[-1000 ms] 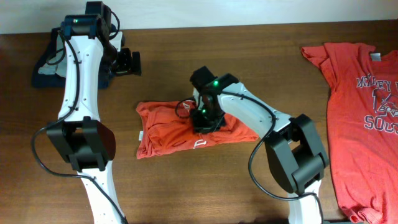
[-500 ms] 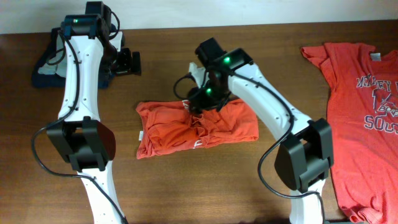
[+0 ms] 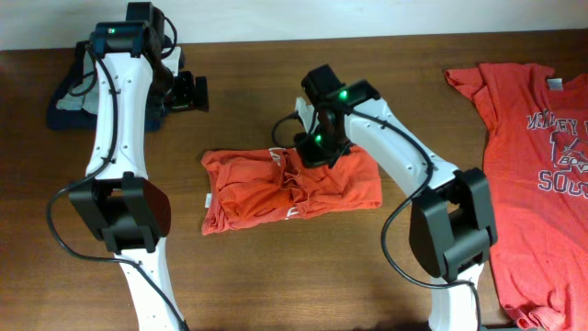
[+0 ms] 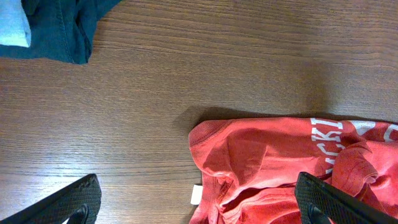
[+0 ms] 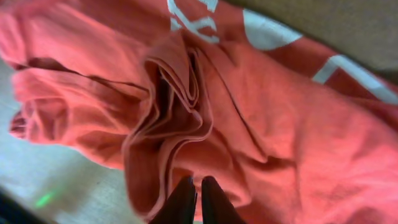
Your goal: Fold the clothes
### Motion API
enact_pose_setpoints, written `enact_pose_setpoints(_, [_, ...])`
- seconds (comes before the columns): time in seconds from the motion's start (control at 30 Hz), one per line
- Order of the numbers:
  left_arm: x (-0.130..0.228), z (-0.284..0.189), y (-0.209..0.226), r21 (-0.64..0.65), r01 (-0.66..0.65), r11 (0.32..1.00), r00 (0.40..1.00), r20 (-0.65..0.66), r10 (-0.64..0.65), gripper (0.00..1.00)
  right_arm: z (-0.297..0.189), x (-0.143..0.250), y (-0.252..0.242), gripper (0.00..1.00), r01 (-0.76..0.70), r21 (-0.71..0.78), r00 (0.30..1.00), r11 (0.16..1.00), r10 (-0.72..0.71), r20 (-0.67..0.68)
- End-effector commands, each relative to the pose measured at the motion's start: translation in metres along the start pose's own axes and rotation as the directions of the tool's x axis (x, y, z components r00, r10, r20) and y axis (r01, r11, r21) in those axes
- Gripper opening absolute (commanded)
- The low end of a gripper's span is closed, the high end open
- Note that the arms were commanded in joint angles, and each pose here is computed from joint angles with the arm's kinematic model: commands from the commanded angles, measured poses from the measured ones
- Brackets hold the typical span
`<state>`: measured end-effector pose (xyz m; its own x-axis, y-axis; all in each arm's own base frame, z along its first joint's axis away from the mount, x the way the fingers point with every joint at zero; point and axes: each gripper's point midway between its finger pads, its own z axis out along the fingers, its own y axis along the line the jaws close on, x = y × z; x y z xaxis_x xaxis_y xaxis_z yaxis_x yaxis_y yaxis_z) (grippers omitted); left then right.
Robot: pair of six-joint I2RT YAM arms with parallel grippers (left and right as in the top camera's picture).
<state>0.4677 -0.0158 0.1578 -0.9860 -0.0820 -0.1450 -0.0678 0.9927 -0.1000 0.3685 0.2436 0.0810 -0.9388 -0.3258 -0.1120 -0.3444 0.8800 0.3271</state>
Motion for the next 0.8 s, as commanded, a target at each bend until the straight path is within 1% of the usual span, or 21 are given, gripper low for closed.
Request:
enact_pose_setpoints(0.0, [0.001, -0.003, 0.001, -0.007, -0.002, 1.0, 1.0, 0.004, 0.002, 0.99, 0.017, 0.013, 0.015, 0.1, 0.007, -0.019, 1.0, 1.0, -0.007, -0.03])
enact_pose_setpoints(0.17, [0.001, -0.003, 0.001, -0.007, -0.003, 1.0, 1.0, 0.004, 0.003, 0.99, 0.025, 0.018, 0.054, 0.1, 0.074, -0.108, 0.997, 0.991, -0.077, -0.03])
enact_pose_setpoints(0.27, [0.001, -0.003, 0.001, -0.007, -0.002, 1.0, 1.0, 0.004, 0.002, 0.99, 0.03, 0.019, 0.07, 0.1, 0.118, -0.117, 0.992, 0.986, -0.121, -0.018])
enact_pose_setpoints(0.37, [0.001, -0.003, 0.001, -0.007, -0.002, 1.0, 1.0, 0.004, 0.002, 0.99, 0.03, 0.013, 0.073, 0.1, 0.149, -0.118, 0.989, 0.982, -0.149, 0.009])
enact_pose_setpoints(0.47, [0.001, -0.003, 0.001, -0.007, -0.003, 1.0, 1.0, 0.004, 0.003, 0.99, 0.014, 0.0, 0.064, 0.1, 0.144, -0.114, 0.989, 0.983, -0.139, 0.044])
enact_pose_setpoints(0.57, [0.001, -0.003, 0.001, -0.007, -0.003, 1.0, 1.0, 0.004, 0.003, 0.99, -0.013, -0.015, 0.047, 0.11, 0.099, -0.107, 0.992, 0.989, -0.09, 0.083])
enact_pose_setpoints(0.63, [0.001, -0.003, 0.001, -0.007, -0.002, 1.0, 1.0, 0.004, 0.002, 0.99, -0.034, -0.028, 0.027, 0.11, 0.055, -0.1, 0.992, 0.993, -0.043, 0.12])
enact_pose_setpoints(0.77, [0.001, -0.003, 0.001, -0.007, -0.002, 1.0, 1.0, 0.004, 0.002, 0.99, -0.042, -0.037, -0.002, 0.11, -0.004, -0.093, 0.99, 0.996, 0.017, 0.14])
